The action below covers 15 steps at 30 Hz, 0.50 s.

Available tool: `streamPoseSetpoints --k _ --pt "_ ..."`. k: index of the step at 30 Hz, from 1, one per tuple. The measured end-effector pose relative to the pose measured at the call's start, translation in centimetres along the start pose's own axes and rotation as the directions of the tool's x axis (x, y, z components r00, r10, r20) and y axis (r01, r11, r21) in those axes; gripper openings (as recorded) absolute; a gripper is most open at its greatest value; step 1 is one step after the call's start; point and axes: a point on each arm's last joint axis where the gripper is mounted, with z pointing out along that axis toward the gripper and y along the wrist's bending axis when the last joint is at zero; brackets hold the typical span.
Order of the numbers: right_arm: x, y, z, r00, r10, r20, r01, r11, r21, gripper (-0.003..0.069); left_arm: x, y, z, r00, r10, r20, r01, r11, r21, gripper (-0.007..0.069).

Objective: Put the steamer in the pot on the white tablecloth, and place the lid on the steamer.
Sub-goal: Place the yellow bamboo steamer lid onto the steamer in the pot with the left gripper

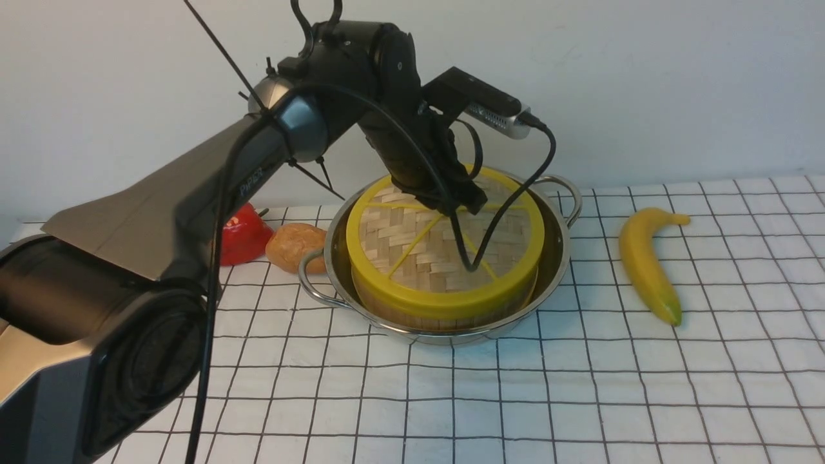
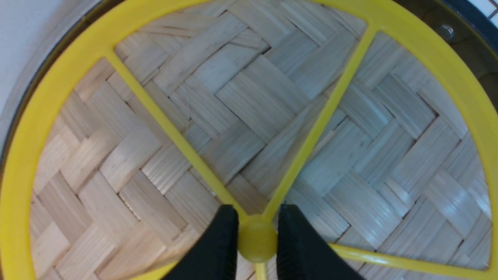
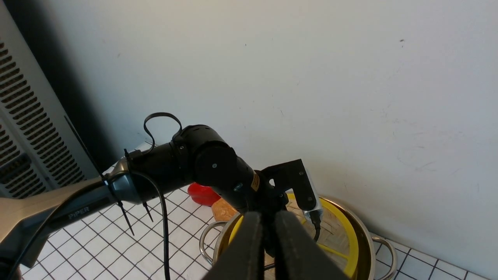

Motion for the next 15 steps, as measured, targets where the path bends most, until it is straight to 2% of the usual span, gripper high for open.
streamPoseSetpoints --k 1,3,5,7,9,11,15 --pt "0.00 0.00 0.00 1.000 0.000 0.000 0.000 1.000 0.000 0.0065 -0.01 0.02 0.00 1.000 0.003 0.001 -0.003 1.000 -0.002 0.0156" --pt "0.00 0.00 0.00 1.000 0.000 0.000 0.000 1.000 0.000 0.0066 -0.06 0.13 0.05 1.000 0.016 0.006 -0.016 1.000 -0.014 0.0273" --pt "0.00 0.00 0.00 1.000 0.000 0.000 0.000 1.000 0.000 0.0067 -0.05 0.14 0.09 1.000 0.017 0.006 -0.017 1.000 -0.015 0.0341" --pt "0.00 0.00 0.00 1.000 0.000 0.000 0.000 1.000 0.000 0.0069 -0.07 0.24 0.08 1.000 0.018 0.010 -0.018 1.000 -0.020 0.0497" --pt "0.00 0.00 0.00 1.000 0.000 0.000 0.000 1.000 0.000 0.0071 -0.22 0.29 0.08 0.999 0.019 0.026 -0.018 0.999 -0.027 0.0587" --pt "0.00 0.00 0.00 1.000 0.000 0.000 0.000 1.000 0.000 0.0071 -0.28 0.31 0.08 0.999 0.019 0.032 -0.018 0.999 -0.029 0.0643" --pt "0.00 0.00 0.00 1.000 0.001 0.000 -0.001 1.000 0.000 0.0071 -0.32 0.31 -0.10 0.999 0.019 0.035 -0.018 0.999 -0.030 0.0680"
